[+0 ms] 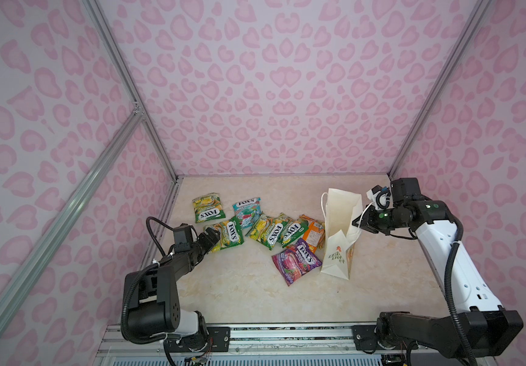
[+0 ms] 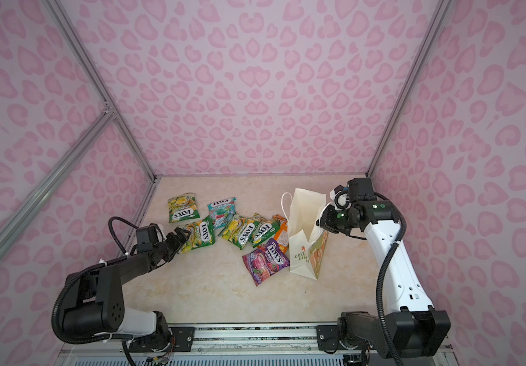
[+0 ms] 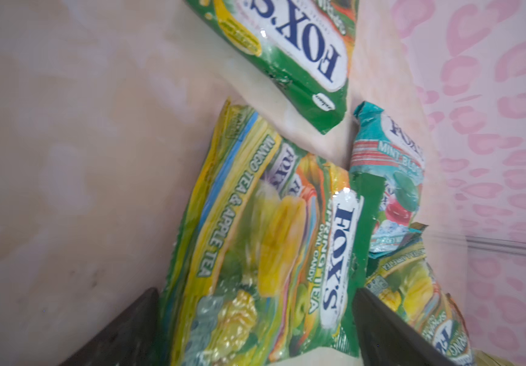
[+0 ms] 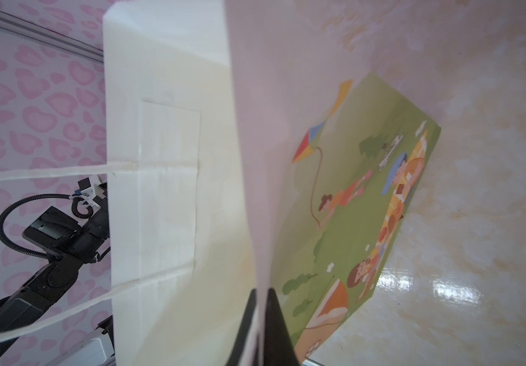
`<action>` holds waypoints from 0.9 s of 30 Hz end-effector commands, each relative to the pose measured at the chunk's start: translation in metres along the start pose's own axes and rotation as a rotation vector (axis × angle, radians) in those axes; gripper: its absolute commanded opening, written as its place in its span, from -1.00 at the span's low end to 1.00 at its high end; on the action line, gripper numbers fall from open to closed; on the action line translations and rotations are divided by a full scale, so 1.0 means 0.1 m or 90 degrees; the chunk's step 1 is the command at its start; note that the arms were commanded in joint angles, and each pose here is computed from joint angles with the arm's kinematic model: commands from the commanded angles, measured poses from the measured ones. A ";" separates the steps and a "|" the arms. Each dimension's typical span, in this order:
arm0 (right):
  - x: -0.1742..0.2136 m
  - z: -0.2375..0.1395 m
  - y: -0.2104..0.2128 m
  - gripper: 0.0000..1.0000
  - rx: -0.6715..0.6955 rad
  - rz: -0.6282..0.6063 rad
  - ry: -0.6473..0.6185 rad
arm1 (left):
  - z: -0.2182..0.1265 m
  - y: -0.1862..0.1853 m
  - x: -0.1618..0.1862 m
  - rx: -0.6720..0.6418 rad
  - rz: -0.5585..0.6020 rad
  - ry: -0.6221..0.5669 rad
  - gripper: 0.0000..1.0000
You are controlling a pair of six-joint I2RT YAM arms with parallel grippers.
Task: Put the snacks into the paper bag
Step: 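Grasp the large green Fox's Mango Tea bag with the left gripper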
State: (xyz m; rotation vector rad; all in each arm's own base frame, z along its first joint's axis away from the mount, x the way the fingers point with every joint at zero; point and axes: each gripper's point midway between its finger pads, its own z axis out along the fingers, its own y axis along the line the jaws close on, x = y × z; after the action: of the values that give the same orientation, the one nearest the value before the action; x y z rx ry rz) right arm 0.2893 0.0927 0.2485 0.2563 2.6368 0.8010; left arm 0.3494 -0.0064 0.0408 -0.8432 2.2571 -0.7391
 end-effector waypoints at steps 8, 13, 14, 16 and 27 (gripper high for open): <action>-0.03 0.03 0.07 -1.00 -0.029 -0.006 -0.011 | 0.12 -0.10 0.57 0.035 -0.062 0.142 0.93; -0.04 0.02 0.09 -1.00 -0.035 -0.007 -0.015 | 0.21 -0.30 0.68 0.058 -0.073 0.165 0.85; -0.04 0.02 0.09 -1.00 -0.036 -0.007 -0.016 | 0.23 -0.31 0.69 0.056 -0.078 0.164 0.84; -0.04 0.02 0.09 -1.00 -0.038 -0.006 -0.017 | 0.27 -0.30 0.70 0.052 -0.093 0.156 0.83; -0.02 0.02 0.11 -1.00 -0.050 -0.011 -0.019 | 0.52 -0.27 0.67 0.122 -0.272 0.123 0.99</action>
State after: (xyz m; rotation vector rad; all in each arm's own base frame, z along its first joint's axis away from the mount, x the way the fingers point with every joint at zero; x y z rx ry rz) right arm 0.2884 0.0996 0.2483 0.2482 2.6040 0.8645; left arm 0.3703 -0.0969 0.0446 -0.9111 2.1021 -1.3220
